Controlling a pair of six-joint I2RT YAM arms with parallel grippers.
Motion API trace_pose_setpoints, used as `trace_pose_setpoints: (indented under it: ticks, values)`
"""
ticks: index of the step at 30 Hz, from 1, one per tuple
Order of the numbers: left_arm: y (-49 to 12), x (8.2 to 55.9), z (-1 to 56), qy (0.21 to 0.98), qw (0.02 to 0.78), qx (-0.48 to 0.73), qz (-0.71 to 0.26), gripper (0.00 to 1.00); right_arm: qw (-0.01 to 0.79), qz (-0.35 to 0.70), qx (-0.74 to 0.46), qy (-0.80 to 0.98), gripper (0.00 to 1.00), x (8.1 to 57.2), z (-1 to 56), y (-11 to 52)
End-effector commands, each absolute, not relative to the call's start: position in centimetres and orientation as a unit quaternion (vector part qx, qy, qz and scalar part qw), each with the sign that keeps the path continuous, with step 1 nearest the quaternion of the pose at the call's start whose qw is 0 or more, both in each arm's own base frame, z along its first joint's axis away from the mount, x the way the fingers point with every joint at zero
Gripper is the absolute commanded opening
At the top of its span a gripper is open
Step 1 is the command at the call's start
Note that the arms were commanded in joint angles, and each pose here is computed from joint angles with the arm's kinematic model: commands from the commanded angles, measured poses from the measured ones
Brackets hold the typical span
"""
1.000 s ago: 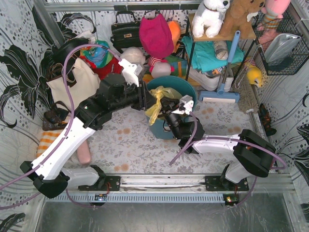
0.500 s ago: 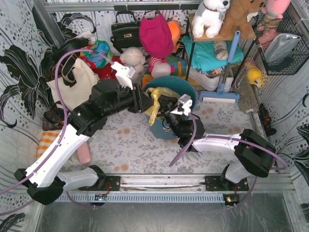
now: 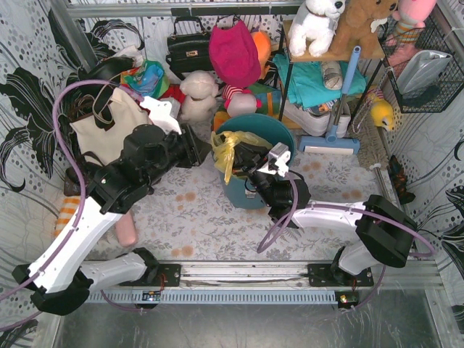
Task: Tie the trash bag
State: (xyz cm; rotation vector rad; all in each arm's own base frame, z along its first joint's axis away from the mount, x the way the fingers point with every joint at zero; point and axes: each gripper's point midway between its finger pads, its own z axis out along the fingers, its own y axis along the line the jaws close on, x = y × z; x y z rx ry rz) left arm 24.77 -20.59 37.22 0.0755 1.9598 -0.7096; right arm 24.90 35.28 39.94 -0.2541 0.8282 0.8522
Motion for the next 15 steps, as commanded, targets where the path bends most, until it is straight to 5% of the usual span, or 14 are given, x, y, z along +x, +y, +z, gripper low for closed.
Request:
trace_pose_setpoints:
  ticks: [1, 15]
  values:
    - [-18.7, 25.6, 41.5, 0.765, 0.575, -0.008, -0.29, 0.47, 0.843, 0.422, -0.096, 0.319, 0.0, 23.0, 44.2, 33.5]
    - [-24.0, 26.5, 41.2, 0.751, 0.551, 0.066, -0.358, 0.52, 0.835, 0.441, -0.116, 0.308, 0.0, 21.5, 44.0, 33.1]
